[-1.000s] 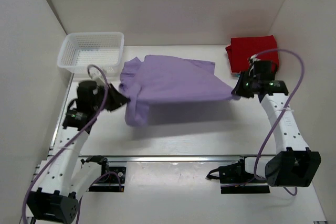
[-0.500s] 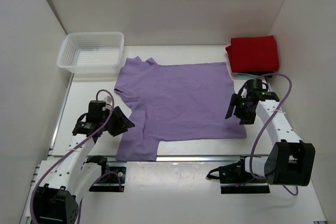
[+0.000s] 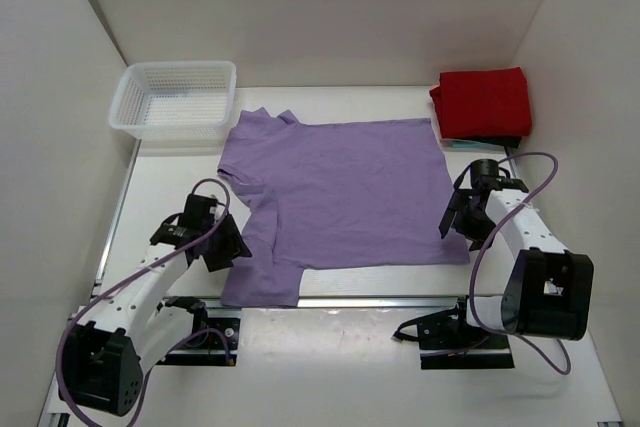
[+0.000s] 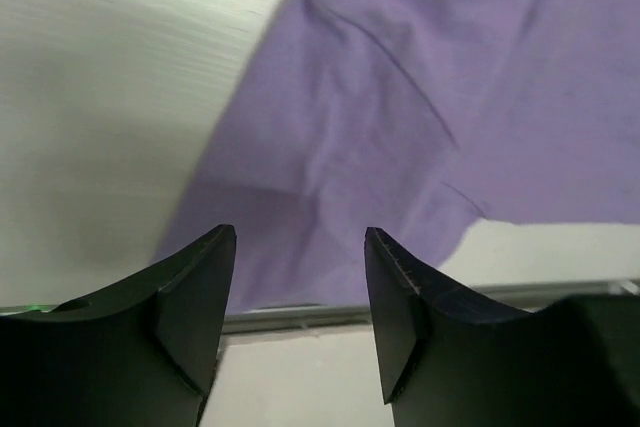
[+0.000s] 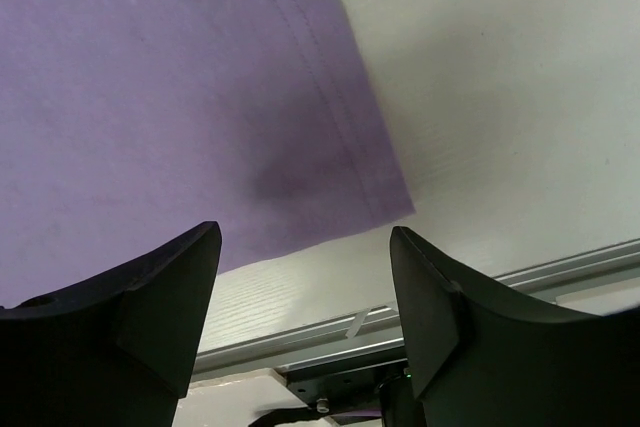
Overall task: Fold and stack the t-shirts
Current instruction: Flatten out the tshirt, then grap the side of the flattened tshirt closest away from the robot with both arms
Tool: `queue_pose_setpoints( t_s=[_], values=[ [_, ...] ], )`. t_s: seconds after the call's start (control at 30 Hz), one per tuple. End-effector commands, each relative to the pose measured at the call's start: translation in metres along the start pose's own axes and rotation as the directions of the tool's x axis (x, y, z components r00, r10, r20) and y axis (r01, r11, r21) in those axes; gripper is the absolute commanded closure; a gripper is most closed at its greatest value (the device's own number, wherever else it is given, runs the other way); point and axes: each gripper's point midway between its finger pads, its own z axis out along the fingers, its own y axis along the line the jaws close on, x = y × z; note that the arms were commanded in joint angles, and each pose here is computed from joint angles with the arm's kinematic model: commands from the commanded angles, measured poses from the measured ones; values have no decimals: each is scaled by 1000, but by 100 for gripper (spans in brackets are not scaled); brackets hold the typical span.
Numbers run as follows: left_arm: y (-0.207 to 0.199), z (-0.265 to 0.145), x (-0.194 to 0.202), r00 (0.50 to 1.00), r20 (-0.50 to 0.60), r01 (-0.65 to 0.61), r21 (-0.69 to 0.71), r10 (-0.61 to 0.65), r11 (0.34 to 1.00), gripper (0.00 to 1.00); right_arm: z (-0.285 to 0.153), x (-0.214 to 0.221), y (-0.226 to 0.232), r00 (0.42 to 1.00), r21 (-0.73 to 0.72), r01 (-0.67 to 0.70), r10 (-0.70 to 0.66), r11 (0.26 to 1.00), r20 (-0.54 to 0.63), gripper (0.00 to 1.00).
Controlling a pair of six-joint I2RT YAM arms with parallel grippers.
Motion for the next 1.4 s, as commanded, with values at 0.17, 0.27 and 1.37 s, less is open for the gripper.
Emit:
queue_pose_setpoints(
  t_s=[0.17,0.27,1.37],
  values=[
    [41,10,10,997,-42,-67,-230,59,971,36,1,-7,-7,998,14,-43,42,999,36,34],
    [48,11,12,997,-61,-72,-292,57,954,36,-1,-10,-7,998,12,-48,47,999,48,35],
    [14,-38,10,999,-24,33,-158,-37,987,100,24,4,-1,996,-13,-91,91,996,-11,100]
  ],
)
